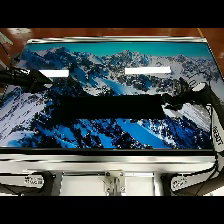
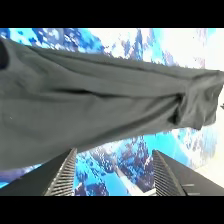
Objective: Fold the shirts.
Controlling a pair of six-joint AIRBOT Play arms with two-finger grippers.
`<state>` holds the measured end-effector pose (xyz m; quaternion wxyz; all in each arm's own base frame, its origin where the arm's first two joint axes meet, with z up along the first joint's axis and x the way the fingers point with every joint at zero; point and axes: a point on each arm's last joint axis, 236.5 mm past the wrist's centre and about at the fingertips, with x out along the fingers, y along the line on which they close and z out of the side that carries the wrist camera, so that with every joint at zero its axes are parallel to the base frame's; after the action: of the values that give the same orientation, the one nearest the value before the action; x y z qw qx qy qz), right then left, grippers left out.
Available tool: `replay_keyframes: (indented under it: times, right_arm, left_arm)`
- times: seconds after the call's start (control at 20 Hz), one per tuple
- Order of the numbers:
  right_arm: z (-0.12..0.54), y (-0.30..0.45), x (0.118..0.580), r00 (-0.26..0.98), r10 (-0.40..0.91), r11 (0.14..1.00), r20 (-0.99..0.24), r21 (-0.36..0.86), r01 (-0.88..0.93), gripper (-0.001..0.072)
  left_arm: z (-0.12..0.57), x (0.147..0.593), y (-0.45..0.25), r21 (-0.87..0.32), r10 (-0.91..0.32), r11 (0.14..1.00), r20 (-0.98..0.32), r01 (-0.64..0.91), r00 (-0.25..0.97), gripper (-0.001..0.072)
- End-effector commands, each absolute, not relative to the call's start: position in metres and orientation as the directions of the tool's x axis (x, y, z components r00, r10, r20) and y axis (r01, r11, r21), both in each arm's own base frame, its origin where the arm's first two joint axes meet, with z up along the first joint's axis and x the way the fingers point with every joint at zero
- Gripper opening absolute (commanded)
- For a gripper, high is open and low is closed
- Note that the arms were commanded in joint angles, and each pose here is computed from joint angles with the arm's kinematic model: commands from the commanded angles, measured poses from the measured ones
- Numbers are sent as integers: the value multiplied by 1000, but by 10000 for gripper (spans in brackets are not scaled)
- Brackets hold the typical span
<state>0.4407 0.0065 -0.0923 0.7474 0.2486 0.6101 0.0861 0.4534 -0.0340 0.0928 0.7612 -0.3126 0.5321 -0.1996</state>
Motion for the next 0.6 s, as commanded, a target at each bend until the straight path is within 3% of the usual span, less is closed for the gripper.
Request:
replay_keyframes:
  times: [0.0, 0.2, 0.25, 0.3, 0.35, 0.4, 0.55]
  right_arm:
    - [-102, 29, 447, 240, 525, 791, -817, 572, 217, 680]
    - [-119, 45, 441, 189, 547, 773, -816, 578, 261, 679]
    - [-121, 49, 439, 177, 550, 777, -816, 577, 251, 638]
    - [-120, 54, 439, 174, 551, 783, -816, 578, 230, 452]
    - [-118, 55, 439, 175, 553, 788, -815, 579, 209, 217]
    - [-114, 55, 439, 178, 555, 789, -813, 582, 196, 72]
    - [-93, 47, 441, 211, 550, 798, -808, 583, 155, 65]
  left_arm:
    - [102, 444, -46, -688, -651, 726, -685, 3, 328, 568]
    - [102, 442, -66, -688, -664, 725, -685, 35, 299, 568]
    - [102, 441, -71, -688, -668, 725, -685, 44, 292, 568]
    - [102, 440, -77, -688, -671, 724, -685, 54, 283, 568]
    - [102, 439, -83, -687, -675, 723, -685, 64, 275, 568]
    - [102, 438, -88, -687, -678, 723, -684, 73, 268, 568]
    - [102, 437, -107, -685, -686, 721, -683, 107, 249, 568]
